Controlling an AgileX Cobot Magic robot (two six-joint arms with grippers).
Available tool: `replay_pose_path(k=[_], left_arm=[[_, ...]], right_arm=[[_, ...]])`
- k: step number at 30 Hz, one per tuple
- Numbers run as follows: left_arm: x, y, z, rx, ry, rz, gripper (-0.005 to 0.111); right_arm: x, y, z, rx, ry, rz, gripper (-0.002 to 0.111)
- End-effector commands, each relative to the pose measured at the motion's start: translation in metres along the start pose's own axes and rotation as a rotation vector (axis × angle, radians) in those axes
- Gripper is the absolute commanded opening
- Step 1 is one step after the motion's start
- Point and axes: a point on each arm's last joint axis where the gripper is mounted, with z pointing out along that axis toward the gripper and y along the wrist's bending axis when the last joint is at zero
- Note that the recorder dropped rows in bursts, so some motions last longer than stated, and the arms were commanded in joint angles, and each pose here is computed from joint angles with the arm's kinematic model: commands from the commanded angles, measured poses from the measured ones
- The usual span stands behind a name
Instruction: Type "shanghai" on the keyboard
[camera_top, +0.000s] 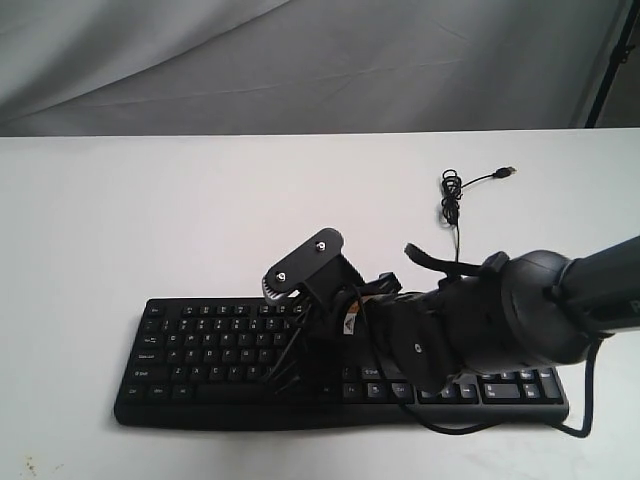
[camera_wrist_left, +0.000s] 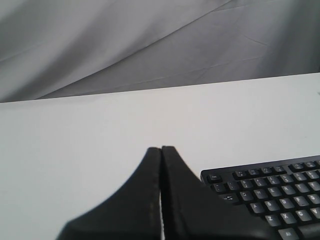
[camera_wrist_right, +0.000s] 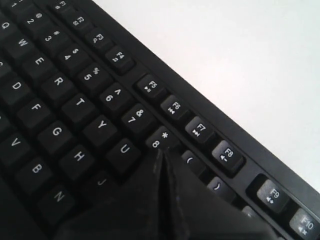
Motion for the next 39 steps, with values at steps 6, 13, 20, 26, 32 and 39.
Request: replay_pose_path(k=[6, 13, 20, 26, 32, 39], left_arm=[[0.001, 0.0, 0.0, 0.003, -0.002, -0.001, 0.0], [0.001, 0.0, 0.0, 0.003, -0.002, -0.001, 0.0], [0.001, 0.0, 0.0, 0.003, -0.002, -0.001, 0.0], [0.001, 0.0, 0.0, 0.003, -0.002, -0.001, 0.0], [0.001, 0.0, 0.0, 0.003, -0.002, -0.001, 0.0], [0.001, 0.0, 0.0, 0.003, -0.002, -0.001, 0.0]], right_arm=[[0.003, 0.002, 0.001, -0.007, 0.011, -0.027, 0.0], [0.005, 0.003, 0.003, -0.008, 0.022, -0.027, 0.0], [0.008, 0.004, 0.005, -0.01, 0.032, -0.032, 0.0], [0.0, 0.004, -0.002, -0.014, 0.005, -0.046, 0.0], [-0.017, 0.004, -0.025, -0.027, -0.046, -0.063, 0.0], [-0.017, 0.007, -0.06, -0.024, -0.14, -0.088, 0.0]])
